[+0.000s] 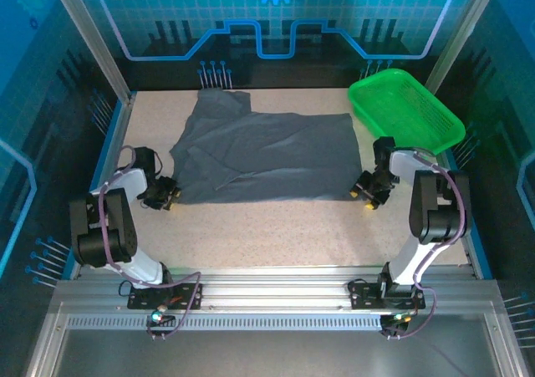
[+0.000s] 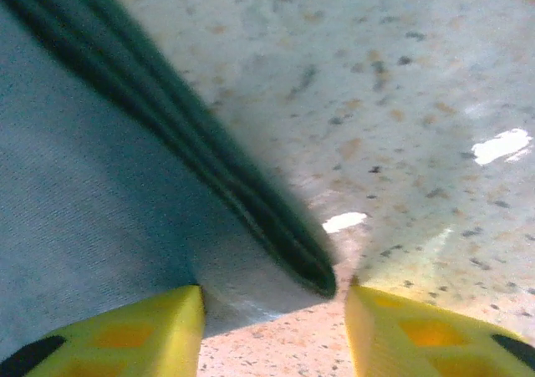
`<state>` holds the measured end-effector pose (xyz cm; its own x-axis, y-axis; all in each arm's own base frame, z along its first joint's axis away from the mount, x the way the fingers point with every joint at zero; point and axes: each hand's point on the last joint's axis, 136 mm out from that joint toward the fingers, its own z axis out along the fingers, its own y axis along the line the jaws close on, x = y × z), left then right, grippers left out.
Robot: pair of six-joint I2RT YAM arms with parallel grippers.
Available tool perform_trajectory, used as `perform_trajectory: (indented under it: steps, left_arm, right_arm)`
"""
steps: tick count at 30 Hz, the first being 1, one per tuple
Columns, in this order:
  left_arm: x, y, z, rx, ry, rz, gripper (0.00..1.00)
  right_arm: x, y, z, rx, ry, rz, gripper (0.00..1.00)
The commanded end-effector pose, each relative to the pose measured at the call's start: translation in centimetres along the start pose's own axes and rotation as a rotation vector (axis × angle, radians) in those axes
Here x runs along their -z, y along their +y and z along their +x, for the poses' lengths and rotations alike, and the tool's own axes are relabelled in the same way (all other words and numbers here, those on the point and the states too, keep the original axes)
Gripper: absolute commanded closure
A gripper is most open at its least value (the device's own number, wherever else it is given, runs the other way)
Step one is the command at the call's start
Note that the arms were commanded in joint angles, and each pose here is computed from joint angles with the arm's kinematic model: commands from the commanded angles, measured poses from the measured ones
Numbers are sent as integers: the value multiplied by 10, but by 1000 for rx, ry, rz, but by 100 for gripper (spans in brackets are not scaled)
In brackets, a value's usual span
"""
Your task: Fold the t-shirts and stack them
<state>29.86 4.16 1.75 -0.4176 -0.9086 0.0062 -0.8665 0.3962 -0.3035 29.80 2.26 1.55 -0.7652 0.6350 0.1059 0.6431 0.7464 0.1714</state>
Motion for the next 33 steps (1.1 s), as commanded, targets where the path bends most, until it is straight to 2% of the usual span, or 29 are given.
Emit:
perform_trajectory:
  steps: [1,4,7,13,21,24,29,33]
  left_arm:
    - [-2,-5,-12,-21,-28,0,82]
    - [1,-8,-20,-38,-57,-5,97]
    - [10,-10,-24,-51,-90,-2,100]
    - [33,11,-10,-40,-124,-31,100]
    - [38,98,42,140,-94,-197,100]
    - [33,119,56,207,-82,-238,100]
    - [41,131,62,253,-92,-267,100]
    - [42,139,67,288,-103,-275,100]
  right_arm:
    - [-6,13,-23,9,-38,-18,67]
    - [-6,16,-31,18,-51,10,86]
    - [-3,15,-30,31,-57,43,99]
    - [12,-3,-6,13,-77,130,100]
    - [3,-64,62,-125,-24,261,100]
    - [3,-82,82,-160,-14,287,100]
    - [5,-104,104,-182,-14,321,100]
    - [0,-107,106,-166,0,320,100]
